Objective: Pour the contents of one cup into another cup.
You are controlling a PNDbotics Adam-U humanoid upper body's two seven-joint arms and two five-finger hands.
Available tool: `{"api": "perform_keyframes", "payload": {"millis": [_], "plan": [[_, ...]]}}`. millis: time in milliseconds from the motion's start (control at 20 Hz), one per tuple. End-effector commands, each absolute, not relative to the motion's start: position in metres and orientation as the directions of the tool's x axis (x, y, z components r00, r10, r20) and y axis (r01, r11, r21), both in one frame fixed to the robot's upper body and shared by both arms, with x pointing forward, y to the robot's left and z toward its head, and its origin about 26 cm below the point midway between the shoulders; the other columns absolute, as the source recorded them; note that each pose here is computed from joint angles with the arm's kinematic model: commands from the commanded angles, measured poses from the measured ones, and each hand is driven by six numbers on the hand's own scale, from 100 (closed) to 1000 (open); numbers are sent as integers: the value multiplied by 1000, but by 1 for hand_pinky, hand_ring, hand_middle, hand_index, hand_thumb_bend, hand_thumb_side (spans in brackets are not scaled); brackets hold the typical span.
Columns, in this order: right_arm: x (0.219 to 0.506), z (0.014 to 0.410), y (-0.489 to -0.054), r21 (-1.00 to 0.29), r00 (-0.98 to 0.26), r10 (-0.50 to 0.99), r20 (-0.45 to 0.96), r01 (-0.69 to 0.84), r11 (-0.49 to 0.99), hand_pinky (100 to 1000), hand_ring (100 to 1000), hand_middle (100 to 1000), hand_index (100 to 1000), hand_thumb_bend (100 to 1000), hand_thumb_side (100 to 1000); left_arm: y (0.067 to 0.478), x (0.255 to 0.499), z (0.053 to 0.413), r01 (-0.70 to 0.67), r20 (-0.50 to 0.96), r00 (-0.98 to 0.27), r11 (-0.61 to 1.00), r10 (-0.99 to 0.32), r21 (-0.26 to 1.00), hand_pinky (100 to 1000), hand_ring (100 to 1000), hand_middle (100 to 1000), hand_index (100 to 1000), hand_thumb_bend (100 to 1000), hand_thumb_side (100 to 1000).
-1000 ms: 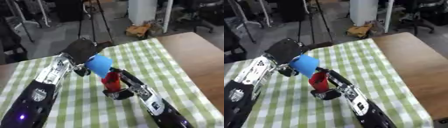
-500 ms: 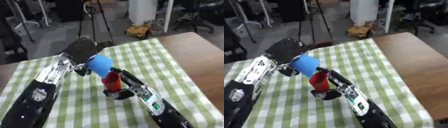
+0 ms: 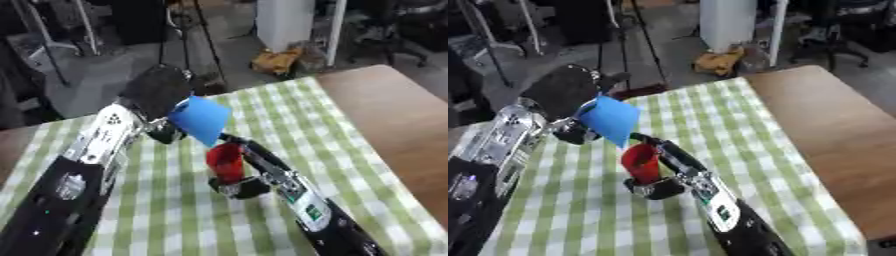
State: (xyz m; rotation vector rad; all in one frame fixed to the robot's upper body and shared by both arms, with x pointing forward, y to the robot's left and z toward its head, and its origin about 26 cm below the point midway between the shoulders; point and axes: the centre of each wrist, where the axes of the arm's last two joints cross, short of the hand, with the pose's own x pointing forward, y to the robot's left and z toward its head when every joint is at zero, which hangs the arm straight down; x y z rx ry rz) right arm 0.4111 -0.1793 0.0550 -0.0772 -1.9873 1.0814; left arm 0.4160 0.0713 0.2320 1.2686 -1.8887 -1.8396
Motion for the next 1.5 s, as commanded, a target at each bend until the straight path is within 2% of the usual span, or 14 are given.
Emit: {"api": "perform_keyframes", "payload": {"millis": [50, 250, 350, 550, 650, 750, 800, 1000, 1300, 1500], "plan": [[415, 66, -186, -714, -646, 420, 637, -288, 638, 728, 269, 457, 981, 100, 130, 89, 413, 255, -449, -369, -584, -91, -723, 889, 564, 411, 369, 732, 555, 100], [415, 67, -193, -707, -634, 432, 642, -270, 654, 728, 269, 457, 981, 100, 129, 115, 409, 265, -419, -261, -592, 15, -763, 908, 555, 392, 366, 730, 448, 100], [415, 69, -196, -703, -629, 437, 643, -258, 663, 728, 271, 458, 981, 100, 128, 130, 407, 269, -383, -177, -600, 86, -780, 920, 545, 372, 362, 728, 333, 100], [417, 72, -204, -696, -620, 449, 643, -230, 680, 728, 274, 459, 981, 100, 128, 160, 403, 273, -315, 9, -612, 254, -791, 915, 537, 344, 358, 726, 206, 100], [417, 74, -207, -691, -617, 453, 644, -215, 690, 728, 276, 461, 981, 100, 128, 174, 401, 272, -282, 105, -613, 341, -783, 897, 532, 331, 355, 725, 100, 100], [418, 77, -212, -686, -612, 459, 644, -197, 700, 728, 277, 462, 981, 100, 129, 188, 399, 269, -241, 206, -612, 428, -763, 871, 529, 323, 354, 724, 100, 137], [418, 78, -215, -683, -609, 463, 645, -187, 706, 728, 278, 462, 981, 100, 129, 194, 398, 266, -220, 253, -609, 467, -752, 857, 526, 318, 354, 724, 100, 193], [419, 85, -224, -667, -598, 471, 649, -147, 731, 728, 284, 466, 981, 100, 131, 214, 397, 253, -138, 414, -592, 592, -692, 794, 524, 312, 356, 724, 100, 313], [422, 98, -237, -642, -592, 481, 647, -82, 763, 728, 292, 472, 981, 100, 135, 230, 398, 225, -60, 582, -572, 737, -578, 673, 516, 305, 353, 723, 100, 493], [423, 103, -244, -624, -584, 483, 652, -52, 780, 727, 294, 473, 981, 100, 139, 236, 402, 200, -21, 656, -582, 816, -480, 578, 519, 312, 358, 725, 100, 549]]}}
